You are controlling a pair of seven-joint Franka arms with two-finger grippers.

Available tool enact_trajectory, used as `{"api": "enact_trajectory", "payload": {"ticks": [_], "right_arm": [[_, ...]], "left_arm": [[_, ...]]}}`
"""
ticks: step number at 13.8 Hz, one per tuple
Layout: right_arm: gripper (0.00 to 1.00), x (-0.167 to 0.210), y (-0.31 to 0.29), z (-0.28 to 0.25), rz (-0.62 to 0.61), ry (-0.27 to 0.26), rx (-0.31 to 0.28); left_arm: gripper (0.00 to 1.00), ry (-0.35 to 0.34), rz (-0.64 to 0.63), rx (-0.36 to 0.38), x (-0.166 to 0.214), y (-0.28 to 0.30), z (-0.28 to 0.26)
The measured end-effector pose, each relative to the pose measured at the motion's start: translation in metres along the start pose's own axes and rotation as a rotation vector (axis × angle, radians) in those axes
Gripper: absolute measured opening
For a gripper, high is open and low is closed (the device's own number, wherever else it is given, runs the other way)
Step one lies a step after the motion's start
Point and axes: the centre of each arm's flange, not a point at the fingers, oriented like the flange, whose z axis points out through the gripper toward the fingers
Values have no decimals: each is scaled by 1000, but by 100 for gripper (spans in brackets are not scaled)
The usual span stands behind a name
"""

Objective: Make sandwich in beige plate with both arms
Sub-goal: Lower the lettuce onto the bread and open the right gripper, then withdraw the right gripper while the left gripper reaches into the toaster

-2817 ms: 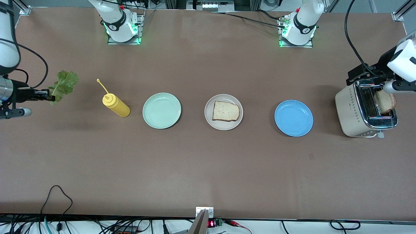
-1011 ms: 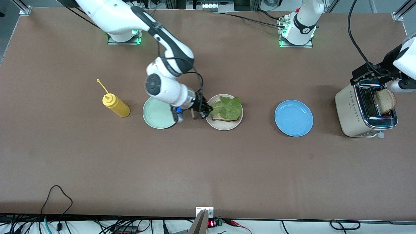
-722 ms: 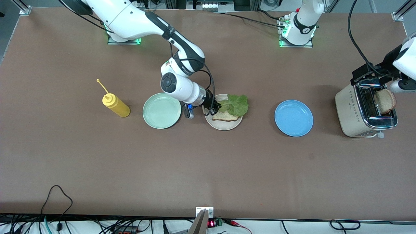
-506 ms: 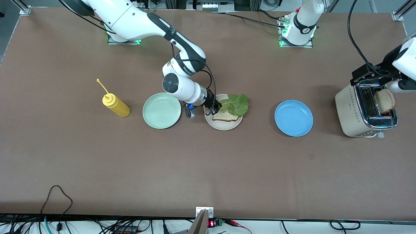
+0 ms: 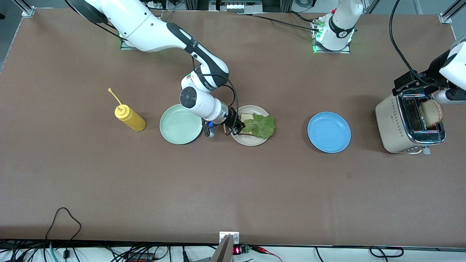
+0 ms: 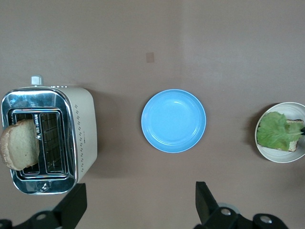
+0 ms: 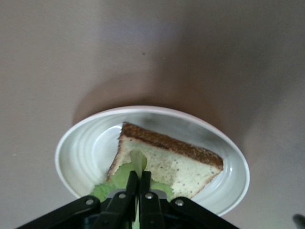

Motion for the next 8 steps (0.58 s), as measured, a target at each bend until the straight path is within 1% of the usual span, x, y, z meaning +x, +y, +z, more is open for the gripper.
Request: {"api": "enact_trajectory", "payload": {"ticks": [1, 2, 4, 5, 6, 8], "right_arm": [[4, -1, 3, 5, -2, 0, -3], [10, -3, 4, 7, -5, -1, -3], [29, -4, 3, 5, -8, -2, 3], [40, -4, -1, 3, -14, -1, 11], [49, -3, -6, -3, -23, 2, 25], [72, -2, -21, -25, -45, 10, 54]], "left_arm": [[100, -3, 2, 0, 0, 1, 0], [100, -4, 6, 0, -1, 3, 0], [100, -5, 10, 1, -1, 6, 1], [100, -6, 7, 1, -1, 5, 1], [100, -8, 3, 1, -1, 2, 1], [100, -11, -8, 0, 0, -3, 2]]}}
